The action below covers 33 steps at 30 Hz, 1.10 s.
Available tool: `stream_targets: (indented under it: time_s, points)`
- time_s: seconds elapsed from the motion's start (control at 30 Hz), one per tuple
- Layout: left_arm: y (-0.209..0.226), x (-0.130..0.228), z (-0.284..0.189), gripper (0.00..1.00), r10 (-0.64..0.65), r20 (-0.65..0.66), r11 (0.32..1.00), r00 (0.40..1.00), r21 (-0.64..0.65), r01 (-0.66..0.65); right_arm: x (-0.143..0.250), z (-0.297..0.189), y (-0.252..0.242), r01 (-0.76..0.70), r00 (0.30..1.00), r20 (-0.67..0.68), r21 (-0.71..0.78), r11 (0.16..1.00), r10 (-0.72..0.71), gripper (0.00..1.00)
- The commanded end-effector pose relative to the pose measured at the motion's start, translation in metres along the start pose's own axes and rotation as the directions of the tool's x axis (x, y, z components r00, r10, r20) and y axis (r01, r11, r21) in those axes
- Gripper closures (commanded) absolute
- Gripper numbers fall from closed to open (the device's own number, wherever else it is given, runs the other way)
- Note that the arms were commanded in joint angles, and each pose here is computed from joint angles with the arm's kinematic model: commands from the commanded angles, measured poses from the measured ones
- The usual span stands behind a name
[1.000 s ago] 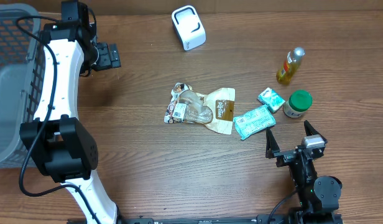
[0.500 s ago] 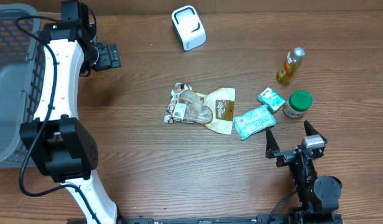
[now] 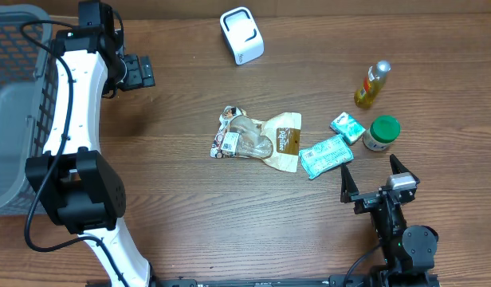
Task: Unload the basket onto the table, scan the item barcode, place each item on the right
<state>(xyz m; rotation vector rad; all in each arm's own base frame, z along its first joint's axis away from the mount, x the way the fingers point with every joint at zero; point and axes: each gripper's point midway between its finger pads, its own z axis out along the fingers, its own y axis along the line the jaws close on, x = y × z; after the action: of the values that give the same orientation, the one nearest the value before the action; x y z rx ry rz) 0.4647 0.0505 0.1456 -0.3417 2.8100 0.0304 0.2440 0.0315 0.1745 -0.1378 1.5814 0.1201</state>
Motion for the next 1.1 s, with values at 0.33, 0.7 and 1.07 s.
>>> stream_targets:
  time_s: [0.33, 0.7, 1.07]
  points:
    - [-0.005, -0.006, -0.008, 0.01, -0.003, 0.027, 1.0, 1.0, 0.002, 0.003, 0.003, 0.0, 0.0, -0.002, 1.0, -0.001, 0.002, 1.0, 0.002, 0.0]
    - [-0.007, -0.005, -0.208, 0.0, -0.018, 0.448, 0.997, 0.894, 0.078, -0.019, 0.003, 0.0, 0.0, -0.002, 1.0, -0.001, 0.002, 1.0, 0.002, 0.0]
    - [0.015, 0.053, -0.35, 0.01, -0.029, 0.721, 0.997, 0.692, 0.074, -0.036, 0.003, 0.0, 0.0, -0.002, 1.0, -0.001, 0.002, 1.0, 0.002, 0.0]
